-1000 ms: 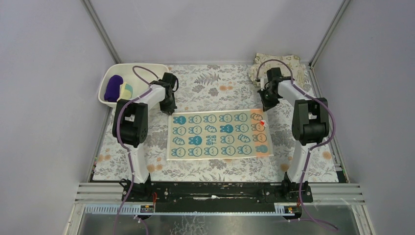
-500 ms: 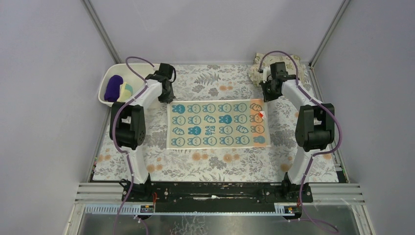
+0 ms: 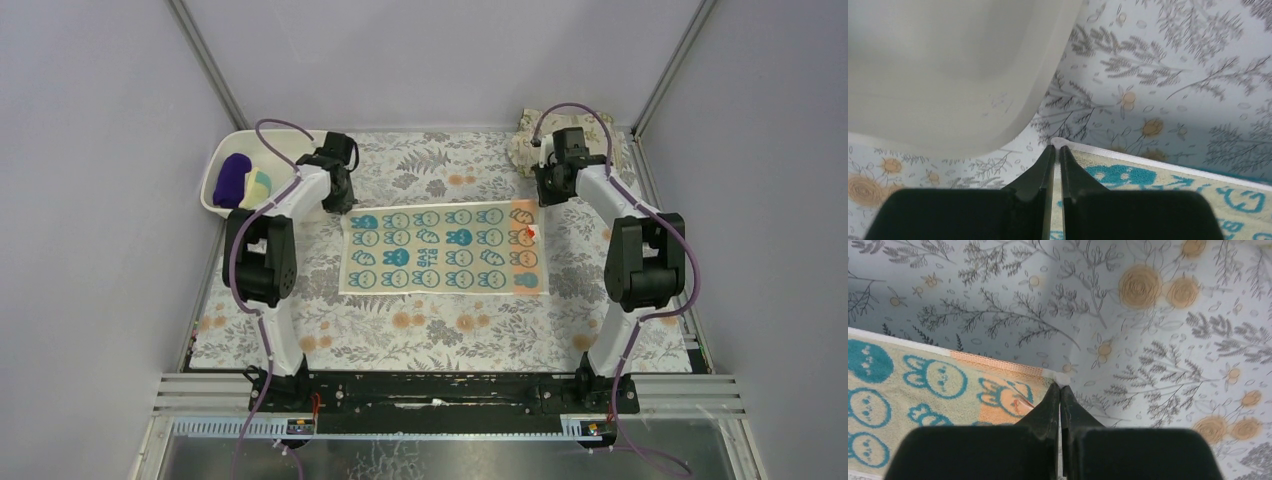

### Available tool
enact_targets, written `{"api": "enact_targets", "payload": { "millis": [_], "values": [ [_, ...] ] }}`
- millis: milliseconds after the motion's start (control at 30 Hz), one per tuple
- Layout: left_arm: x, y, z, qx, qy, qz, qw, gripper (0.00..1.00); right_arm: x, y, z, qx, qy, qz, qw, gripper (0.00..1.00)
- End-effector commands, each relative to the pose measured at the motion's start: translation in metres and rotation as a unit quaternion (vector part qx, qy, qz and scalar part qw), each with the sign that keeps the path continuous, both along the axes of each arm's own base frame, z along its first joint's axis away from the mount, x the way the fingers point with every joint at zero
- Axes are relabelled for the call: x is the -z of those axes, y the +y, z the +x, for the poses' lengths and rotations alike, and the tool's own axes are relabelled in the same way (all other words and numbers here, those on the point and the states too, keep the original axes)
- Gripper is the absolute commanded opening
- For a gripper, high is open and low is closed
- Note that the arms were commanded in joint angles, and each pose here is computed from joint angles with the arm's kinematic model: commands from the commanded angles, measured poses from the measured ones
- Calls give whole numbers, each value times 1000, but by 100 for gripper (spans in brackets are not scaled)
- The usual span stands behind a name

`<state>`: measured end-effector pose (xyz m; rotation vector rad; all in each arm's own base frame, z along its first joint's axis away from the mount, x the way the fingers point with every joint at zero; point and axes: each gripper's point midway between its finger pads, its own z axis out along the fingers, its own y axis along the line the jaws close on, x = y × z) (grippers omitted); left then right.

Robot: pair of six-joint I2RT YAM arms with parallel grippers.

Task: Roll the towels
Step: Fold the towel at the center of the board.

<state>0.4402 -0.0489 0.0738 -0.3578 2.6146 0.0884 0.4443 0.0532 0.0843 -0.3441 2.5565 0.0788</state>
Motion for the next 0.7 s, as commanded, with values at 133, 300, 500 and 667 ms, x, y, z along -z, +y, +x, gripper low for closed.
{"api": "enact_targets", "payload": {
  "millis": [133,300,500,667],
  "values": [
    [-19,13,-28,-29,-15,-4,999,0,-24,-15,-32,82,-17,11,996,0],
    [-17,13,-51,-33,-3,-10,999,0,-30,-19,-54,110,-28,18,993,0],
    [-15,11,-75,-37,8,-27,999,0,-37,-24,-69,134,-49,21,990,0],
    [-17,7,-91,-41,18,-43,998,0,-39,-21,-80,146,-47,36,987,0]
  ]
}}
